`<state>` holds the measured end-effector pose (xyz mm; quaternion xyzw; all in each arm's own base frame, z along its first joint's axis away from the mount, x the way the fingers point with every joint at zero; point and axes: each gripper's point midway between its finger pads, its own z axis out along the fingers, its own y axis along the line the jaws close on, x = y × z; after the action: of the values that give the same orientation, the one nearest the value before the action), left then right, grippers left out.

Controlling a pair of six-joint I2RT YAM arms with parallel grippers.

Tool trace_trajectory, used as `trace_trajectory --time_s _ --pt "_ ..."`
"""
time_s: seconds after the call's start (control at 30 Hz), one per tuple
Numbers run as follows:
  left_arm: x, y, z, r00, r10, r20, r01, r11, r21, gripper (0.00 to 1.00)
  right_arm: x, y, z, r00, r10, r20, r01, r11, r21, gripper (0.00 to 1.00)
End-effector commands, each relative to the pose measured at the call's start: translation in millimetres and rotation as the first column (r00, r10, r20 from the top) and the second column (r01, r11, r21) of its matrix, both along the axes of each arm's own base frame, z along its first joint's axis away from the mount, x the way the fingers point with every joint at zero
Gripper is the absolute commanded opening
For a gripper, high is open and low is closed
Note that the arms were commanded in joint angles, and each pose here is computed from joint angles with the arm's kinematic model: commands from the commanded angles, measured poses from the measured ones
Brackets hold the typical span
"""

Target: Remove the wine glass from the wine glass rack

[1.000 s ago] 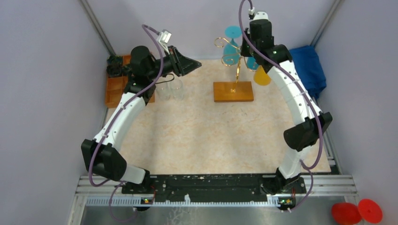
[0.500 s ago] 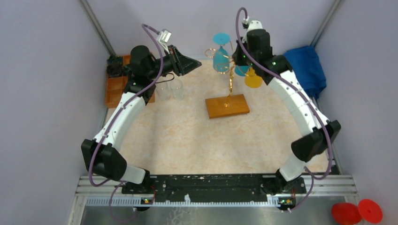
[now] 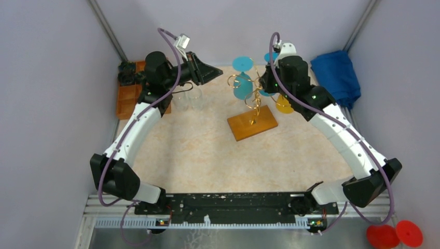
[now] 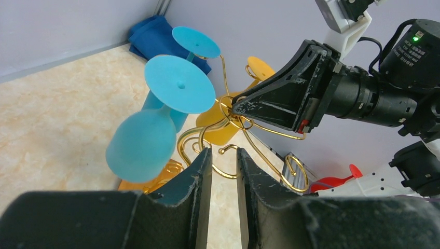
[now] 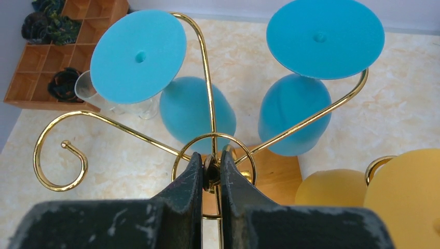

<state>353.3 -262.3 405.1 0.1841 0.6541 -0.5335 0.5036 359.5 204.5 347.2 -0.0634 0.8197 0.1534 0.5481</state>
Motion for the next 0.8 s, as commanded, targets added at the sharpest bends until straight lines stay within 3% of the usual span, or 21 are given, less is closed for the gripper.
trace_trajectory --time_s 0.0,0.13,0.27,0.43,0.53,0.67,0.77 --pt "-3 1 -5 1.000 -0.006 -0.010 0.006 1.000 -0.004 0.30 -9 5 46 0.994 -0.003 0.111 -0.012 0.990 0.140 0.00" --pt "-2 1 -7 1.000 -0.002 -0.017 0.002 1.000 -0.002 0.30 -7 6 53 0.991 0.001 0.131 -0.019 0.990 0.141 0.01" --pt "0 1 -10 1.000 0.004 -0.023 -0.004 1.000 0.004 0.30 -5 12 61 0.990 0.020 0.140 -0.041 0.988 0.147 0.10" --pt "2 2 -13 0.999 0.014 -0.030 -0.013 1.000 0.012 0.30 -11 11 87 0.980 0.030 0.199 -0.067 0.981 0.182 0.42" --pt "3 2 -14 0.999 0.016 -0.034 -0.016 1.000 0.012 0.31 -15 6 109 0.970 0.018 0.241 -0.067 0.978 0.198 0.51" --pt "4 2 -15 0.999 0.021 -0.038 -0.020 1.000 0.013 0.35 -24 -15 135 0.952 -0.068 0.297 -0.009 0.969 0.249 0.51" --pt "4 3 -14 0.999 0.032 -0.038 -0.032 0.999 0.019 0.38 -31 -47 144 0.924 -0.202 0.324 0.110 0.953 0.281 0.42"
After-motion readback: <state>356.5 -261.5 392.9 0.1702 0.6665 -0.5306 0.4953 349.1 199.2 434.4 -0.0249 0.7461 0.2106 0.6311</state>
